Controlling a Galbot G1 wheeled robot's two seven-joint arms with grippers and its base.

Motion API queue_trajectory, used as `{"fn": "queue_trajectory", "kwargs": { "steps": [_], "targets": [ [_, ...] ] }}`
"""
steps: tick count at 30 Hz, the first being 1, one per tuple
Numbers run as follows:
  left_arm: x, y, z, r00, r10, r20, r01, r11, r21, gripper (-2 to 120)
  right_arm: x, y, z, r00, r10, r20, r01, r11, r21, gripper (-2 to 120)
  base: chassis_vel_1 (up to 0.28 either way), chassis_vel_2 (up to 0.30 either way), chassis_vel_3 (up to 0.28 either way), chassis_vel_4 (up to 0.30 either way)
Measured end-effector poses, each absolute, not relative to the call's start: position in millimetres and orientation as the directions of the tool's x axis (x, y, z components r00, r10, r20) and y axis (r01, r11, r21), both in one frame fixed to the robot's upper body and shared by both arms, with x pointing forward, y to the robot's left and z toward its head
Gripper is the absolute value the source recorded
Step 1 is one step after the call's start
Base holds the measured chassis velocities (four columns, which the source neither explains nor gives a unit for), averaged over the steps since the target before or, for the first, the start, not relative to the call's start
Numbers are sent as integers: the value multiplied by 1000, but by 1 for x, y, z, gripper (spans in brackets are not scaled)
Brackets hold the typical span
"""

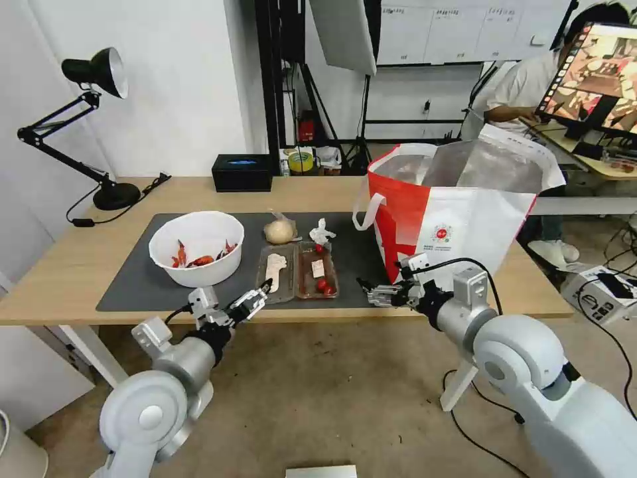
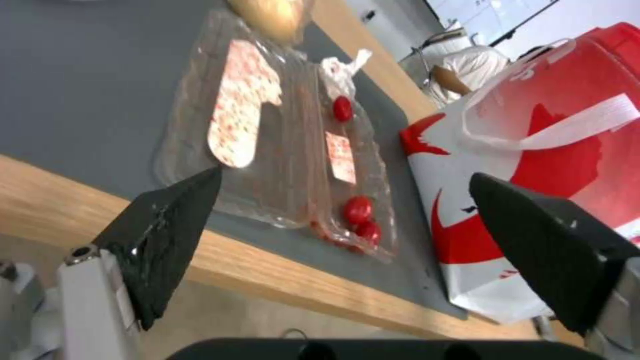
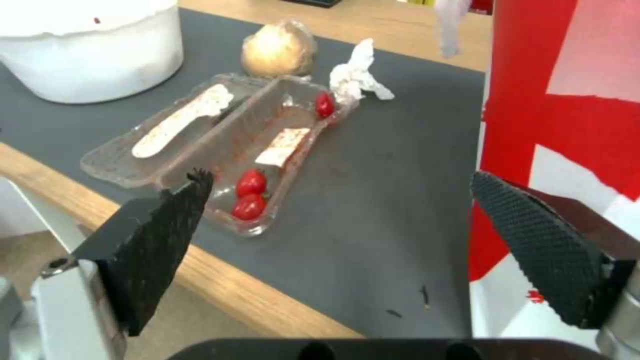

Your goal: Pick up the trash from the table and place it into the takeout bag.

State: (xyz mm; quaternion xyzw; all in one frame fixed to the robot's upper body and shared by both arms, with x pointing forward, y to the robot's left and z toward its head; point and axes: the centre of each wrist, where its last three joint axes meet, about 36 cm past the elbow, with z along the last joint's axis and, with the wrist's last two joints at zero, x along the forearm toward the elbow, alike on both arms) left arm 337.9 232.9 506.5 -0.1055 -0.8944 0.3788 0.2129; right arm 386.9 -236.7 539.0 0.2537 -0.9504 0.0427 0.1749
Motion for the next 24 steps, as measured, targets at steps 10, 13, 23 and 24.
{"fn": "queue_trajectory", "kwargs": {
  "steps": [10, 13, 23, 24],
  "targets": [
    [347, 226, 512, -846, 402, 350, -19, 633, -774, 100, 386, -236, 537, -810, -472, 350, -501, 866, 8, 100, 0, 0, 0, 0],
    [348, 224, 514, -838, 408, 362, -30, 628, -777, 100, 387, -236, 535, -809, -471, 352, -500, 866, 9, 100, 0, 0, 0, 0],
    [354, 212, 514, -818, 423, 389, -39, 634, -772, 100, 387, -239, 531, -817, -453, 357, -487, 873, -8, 100, 0, 0, 0, 0],
    [354, 212, 514, -818, 423, 389, -39, 634, -772, 100, 387, -239, 531, -817, -453, 357, -487, 873, -8, 100, 0, 0, 0, 0]
  ]
}}
